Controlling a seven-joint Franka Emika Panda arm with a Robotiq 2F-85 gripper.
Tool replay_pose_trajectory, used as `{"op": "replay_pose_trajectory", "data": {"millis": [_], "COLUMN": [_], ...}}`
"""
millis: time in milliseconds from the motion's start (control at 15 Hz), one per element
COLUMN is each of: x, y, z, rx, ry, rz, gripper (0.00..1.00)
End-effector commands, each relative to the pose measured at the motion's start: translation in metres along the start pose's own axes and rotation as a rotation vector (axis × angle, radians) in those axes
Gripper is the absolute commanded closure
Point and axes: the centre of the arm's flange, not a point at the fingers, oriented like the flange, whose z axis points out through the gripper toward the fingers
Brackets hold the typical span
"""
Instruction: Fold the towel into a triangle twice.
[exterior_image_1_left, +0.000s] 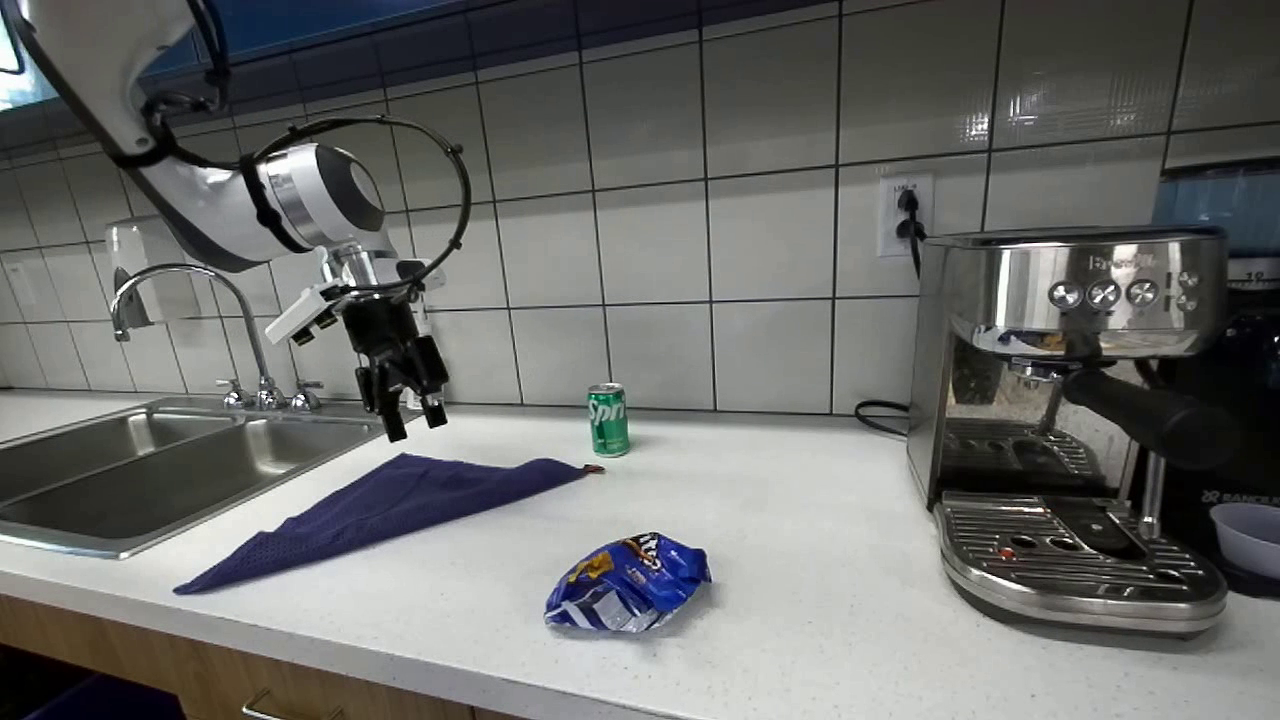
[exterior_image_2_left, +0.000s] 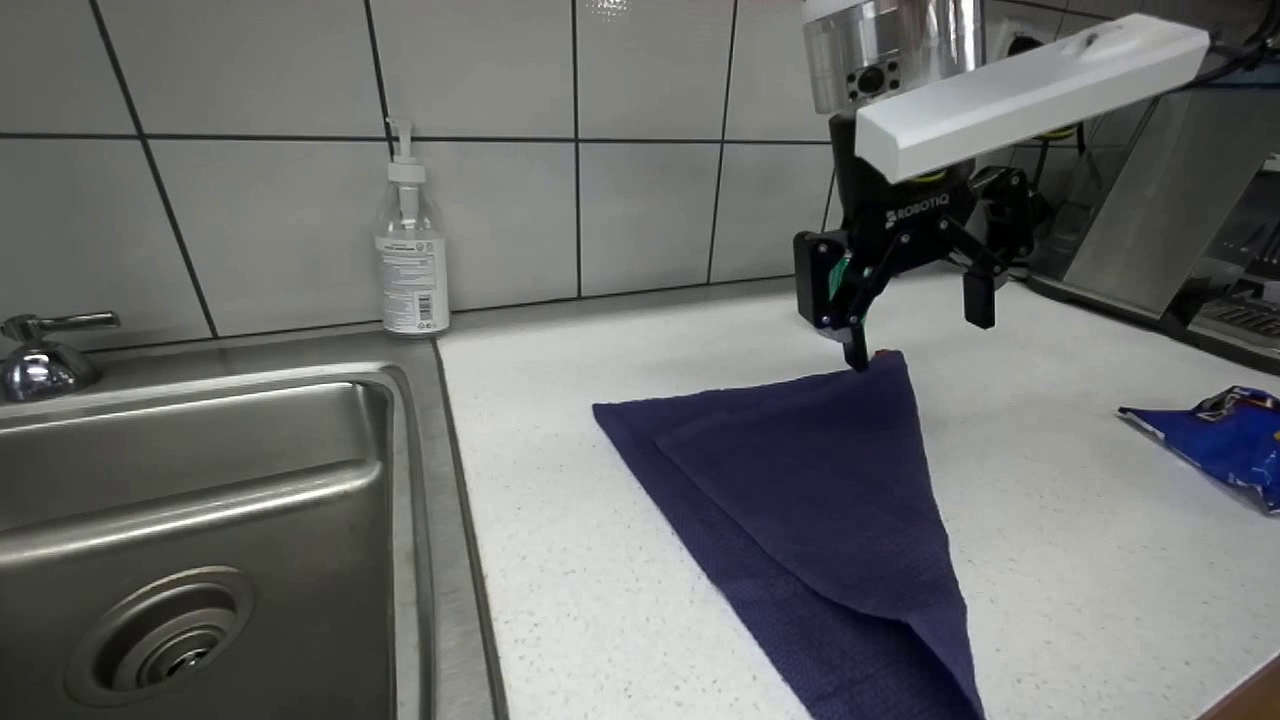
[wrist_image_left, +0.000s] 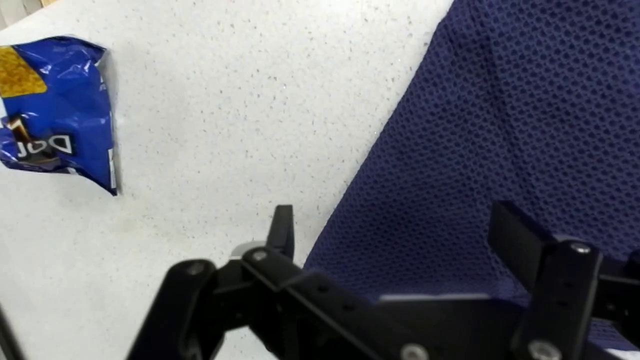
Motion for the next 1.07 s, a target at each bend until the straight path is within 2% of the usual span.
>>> {"op": "replay_pose_trajectory", "data": {"millis": [0,533,1000], "x": [-0.001,-0.009,0.016], "y": [0.002,0.005,0.003], "z": [0.002,0.002,0.014], "rx": [-0.001,0.001,0.036], "ry": [-0.003,0.0,-0.06], "rz": [-0.002,-0.007,0.232], "gripper": [0.0,0.0,0.0]}}
